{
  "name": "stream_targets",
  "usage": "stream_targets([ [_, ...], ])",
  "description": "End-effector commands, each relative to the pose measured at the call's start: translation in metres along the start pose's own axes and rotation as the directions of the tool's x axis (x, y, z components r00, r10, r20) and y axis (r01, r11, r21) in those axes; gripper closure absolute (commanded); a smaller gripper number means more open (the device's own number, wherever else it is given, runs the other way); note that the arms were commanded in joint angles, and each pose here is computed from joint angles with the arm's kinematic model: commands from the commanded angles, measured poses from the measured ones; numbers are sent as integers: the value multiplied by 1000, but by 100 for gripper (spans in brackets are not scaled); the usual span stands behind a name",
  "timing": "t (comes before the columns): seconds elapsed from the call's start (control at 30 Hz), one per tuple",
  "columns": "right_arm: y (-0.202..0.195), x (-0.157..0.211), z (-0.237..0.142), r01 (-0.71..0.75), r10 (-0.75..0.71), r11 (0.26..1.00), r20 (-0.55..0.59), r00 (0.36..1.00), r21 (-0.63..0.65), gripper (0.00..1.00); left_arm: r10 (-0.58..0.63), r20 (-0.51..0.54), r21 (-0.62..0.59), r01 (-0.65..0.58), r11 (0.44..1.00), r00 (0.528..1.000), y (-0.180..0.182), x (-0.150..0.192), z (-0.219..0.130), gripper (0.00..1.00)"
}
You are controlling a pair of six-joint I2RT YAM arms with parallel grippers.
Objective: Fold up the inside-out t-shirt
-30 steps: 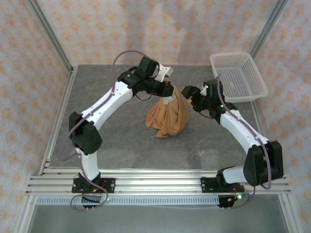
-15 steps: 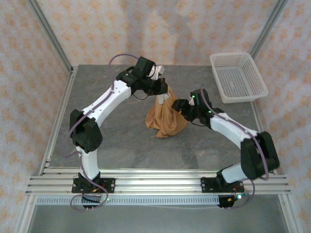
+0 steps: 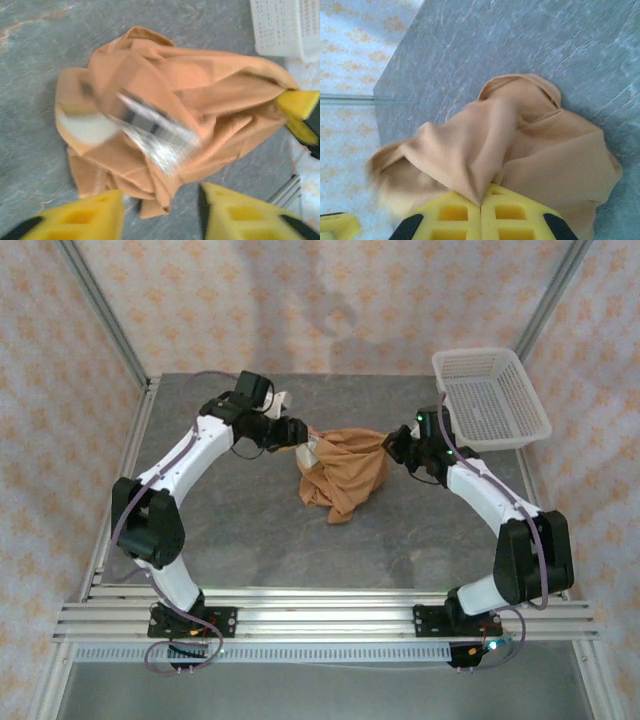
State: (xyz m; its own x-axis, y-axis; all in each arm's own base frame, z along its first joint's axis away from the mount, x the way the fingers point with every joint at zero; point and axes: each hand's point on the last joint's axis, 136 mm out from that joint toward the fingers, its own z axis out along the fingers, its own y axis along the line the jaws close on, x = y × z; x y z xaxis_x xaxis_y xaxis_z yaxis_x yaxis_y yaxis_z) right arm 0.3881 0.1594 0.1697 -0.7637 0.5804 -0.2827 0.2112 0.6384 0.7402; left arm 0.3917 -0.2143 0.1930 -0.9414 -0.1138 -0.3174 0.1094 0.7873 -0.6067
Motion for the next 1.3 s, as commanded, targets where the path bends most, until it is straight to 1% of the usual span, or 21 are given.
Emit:
stream_targets([
  [0.0,5,26,1,28,-28,1000,-73,997,-11,100,75,-29,82,-73,994,997,-34,27,24,32],
  [0.03,8,28,2,36,-38,999,-77,996,-18,100,89,-51,88,-84,993,995,-38,36,34,26],
  [0.1,11,32,3,47,-49,999,-89,995,-24,100,111,-80,88,-104,991,991,-41,48,51,17],
  [0.13,12,33,4,49,-51,998,-92,994,-27,100,118,-88,78,-111,991,989,-40,51,59,16],
  [0.27,14,38,3,56,-60,998,-104,993,-39,100,97,-93,12,-96,995,991,-22,43,77,15],
  [0.33,15,43,0,66,-71,997,-111,991,-48,100,61,-82,0,-61,998,995,-14,32,82,14],
  [0.4,13,49,-2,71,-77,996,-119,990,-50,100,11,-49,-1,-12,1000,999,-6,18,85,14],
  [0.5,3,60,-6,77,-83,996,-139,987,-48,100,-75,10,9,75,997,997,5,-2,82,13],
  [0.6,-11,76,-7,78,-83,996,-161,983,-37,100,-141,74,46,138,989,987,9,-17,80,13],
  [0.7,-21,88,-5,64,-71,997,-181,981,-43,100,-177,96,87,169,982,979,5,-25,87,13],
  [0.73,-23,89,-5,57,-64,997,-183,981,-44,100,-198,78,92,191,977,977,10,-22,99,14],
  [0.77,-25,90,-4,51,-58,998,-181,982,-43,100,-208,71,107,200,974,975,9,-22,107,17],
  [0.83,-27,89,-4,46,-51,998,-171,984,-36,100,-206,48,114,199,973,977,6,-18,119,28],
  [0.93,-26,85,-5,46,-50,999,-150,987,-28,100,-211,17,94,208,973,977,11,-13,131,57],
  [1.0,-29,82,-7,49,-50,999,-132,990,-10,100,-213,18,87,211,974,977,12,-14,130,74],
  [1.03,-30,81,-7,51,-51,999,-126,991,-6,100,-212,23,85,209,974,977,11,-18,126,86],
  [1.07,-31,79,-8,49,-49,999,-121,992,0,100,-207,30,82,204,975,978,7,-22,121,99],
  [1.17,-54,77,-7,28,-21,996,-89,996,79,100,-184,80,104,176,979,980,-15,-46,96,100],
  [1.27,-100,80,-1,-39,48,980,-40,998,193,100,-154,178,196,118,973,972,-64,-84,53,100],
])
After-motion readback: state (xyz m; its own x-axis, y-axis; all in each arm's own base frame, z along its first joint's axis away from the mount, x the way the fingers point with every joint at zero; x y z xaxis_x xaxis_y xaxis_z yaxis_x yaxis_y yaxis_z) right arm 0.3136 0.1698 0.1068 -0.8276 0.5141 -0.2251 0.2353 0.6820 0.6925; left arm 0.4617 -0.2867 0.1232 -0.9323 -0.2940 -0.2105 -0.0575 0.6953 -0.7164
